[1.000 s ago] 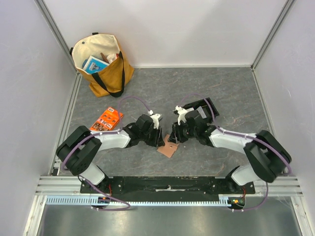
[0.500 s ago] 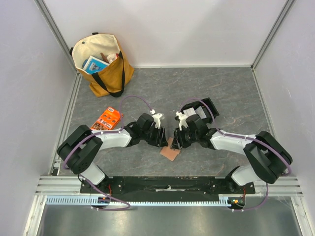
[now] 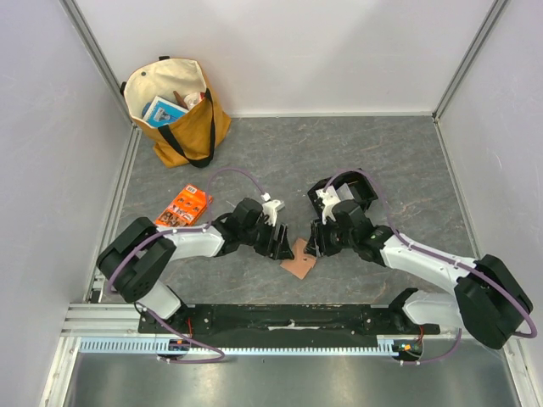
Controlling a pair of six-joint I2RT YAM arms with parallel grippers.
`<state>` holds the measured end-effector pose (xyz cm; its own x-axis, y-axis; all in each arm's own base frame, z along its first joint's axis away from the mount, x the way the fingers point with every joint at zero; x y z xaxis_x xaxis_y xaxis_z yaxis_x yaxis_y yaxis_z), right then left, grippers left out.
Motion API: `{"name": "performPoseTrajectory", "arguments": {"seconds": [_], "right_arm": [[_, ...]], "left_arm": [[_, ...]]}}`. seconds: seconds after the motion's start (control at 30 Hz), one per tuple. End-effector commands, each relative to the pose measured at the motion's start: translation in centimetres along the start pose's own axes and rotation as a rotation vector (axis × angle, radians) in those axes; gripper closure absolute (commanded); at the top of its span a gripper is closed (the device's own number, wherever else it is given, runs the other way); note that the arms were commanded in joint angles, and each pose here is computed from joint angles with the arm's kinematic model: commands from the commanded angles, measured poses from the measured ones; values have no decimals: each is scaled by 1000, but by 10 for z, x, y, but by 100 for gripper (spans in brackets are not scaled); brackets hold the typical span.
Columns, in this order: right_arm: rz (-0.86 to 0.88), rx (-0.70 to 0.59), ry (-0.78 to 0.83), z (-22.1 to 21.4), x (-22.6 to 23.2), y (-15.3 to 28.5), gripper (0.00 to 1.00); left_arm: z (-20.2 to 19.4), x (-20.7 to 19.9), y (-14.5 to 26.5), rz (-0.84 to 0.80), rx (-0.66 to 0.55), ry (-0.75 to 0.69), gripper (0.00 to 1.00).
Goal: Put the credit cards into the card holder
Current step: Open the card holder at the center of the board.
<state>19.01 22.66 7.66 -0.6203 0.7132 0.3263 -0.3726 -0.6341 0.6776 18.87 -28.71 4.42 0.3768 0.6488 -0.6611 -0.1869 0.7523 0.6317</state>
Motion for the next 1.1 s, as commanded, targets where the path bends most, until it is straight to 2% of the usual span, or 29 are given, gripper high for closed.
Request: {"name": "performPoseTrajectory", "arguments": {"seconds": [0.0,0.13,0.23,0.3,0.57,0.67,0.77,0.93,1.07], "right_arm": [[-57,80,-69,-28,-10,1,51],[-44,124,-80,-43,-11,-4,53],[-28,154,-95,-51,-10,-6,55],[4,164,-118,-56,-5,-8,60],[16,192,-193,-80,-5,-12,61],[15,185,-189,-78,-5,-12,61],[18,157,-147,-66,-4,-8,60],[-4,2,-16,-16,-2,9,57],[5,-44,23,3,0,10,56]], "left_arm": [[-58,26,-5,65,210,37,27],[-66,28,-15,84,237,46,32],[-73,33,-20,104,261,55,39],[-78,37,-23,118,270,63,45],[-81,26,-33,54,283,87,64],[-79,24,-34,43,282,83,79],[-74,25,-34,72,288,65,98],[-67,30,-24,150,345,-27,98],[-60,23,-17,145,367,-88,98]]}}
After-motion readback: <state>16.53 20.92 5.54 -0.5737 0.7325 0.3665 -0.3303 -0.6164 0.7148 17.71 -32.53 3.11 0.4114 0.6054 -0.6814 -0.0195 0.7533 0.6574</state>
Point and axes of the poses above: each gripper's point midway between its finger pads, its own y axis back along the fingers, its own x axis along the line the jaws close on, z = x × y, the point moved 2 cm from there along y, back along the fingers, and after that the axes turned 11 degrees about y, right-handed, at the moved point
